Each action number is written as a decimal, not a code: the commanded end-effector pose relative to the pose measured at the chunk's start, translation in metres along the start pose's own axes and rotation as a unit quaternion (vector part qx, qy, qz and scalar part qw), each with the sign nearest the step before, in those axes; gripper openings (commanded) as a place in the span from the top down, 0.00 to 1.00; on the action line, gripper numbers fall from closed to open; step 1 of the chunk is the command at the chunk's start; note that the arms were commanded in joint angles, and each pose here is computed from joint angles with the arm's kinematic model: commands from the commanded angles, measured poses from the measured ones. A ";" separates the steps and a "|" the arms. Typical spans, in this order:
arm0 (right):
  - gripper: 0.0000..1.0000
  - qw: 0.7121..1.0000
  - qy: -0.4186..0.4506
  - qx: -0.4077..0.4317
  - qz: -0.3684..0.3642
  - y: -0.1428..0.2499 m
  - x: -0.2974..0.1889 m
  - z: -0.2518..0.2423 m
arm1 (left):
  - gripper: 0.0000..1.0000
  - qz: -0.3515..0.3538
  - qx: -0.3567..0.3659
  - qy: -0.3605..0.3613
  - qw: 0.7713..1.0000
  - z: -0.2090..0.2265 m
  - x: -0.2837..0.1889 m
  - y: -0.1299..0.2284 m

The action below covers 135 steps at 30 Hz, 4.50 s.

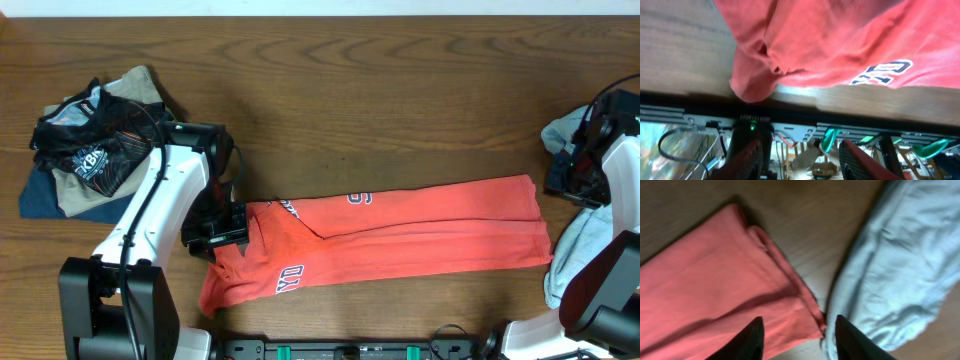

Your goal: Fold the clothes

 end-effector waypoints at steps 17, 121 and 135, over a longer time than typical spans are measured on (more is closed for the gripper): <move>0.39 0.989 -0.076 -0.089 0.093 0.016 0.063 0.016 | 0.49 -0.107 0.019 0.054 0.993 -0.019 -0.002 -0.046; 0.52 0.960 0.077 -0.246 0.107 0.063 -0.015 0.206 | 0.50 -0.231 0.009 0.167 0.958 -0.019 -0.042 -0.054; 0.62 0.935 0.021 -0.254 0.246 0.117 0.042 0.182 | 0.50 -0.233 0.009 0.168 0.958 -0.019 -0.042 -0.055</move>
Point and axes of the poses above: each gripper's point midway between its finger pads, its own x axis out along the fingers, its own z axis along the line the jaws close on, y = z × x, the point moved 4 cm from there along -x, back along the fingers, and after that the axes turned 3 degrees about x, right-handed, at the moved point
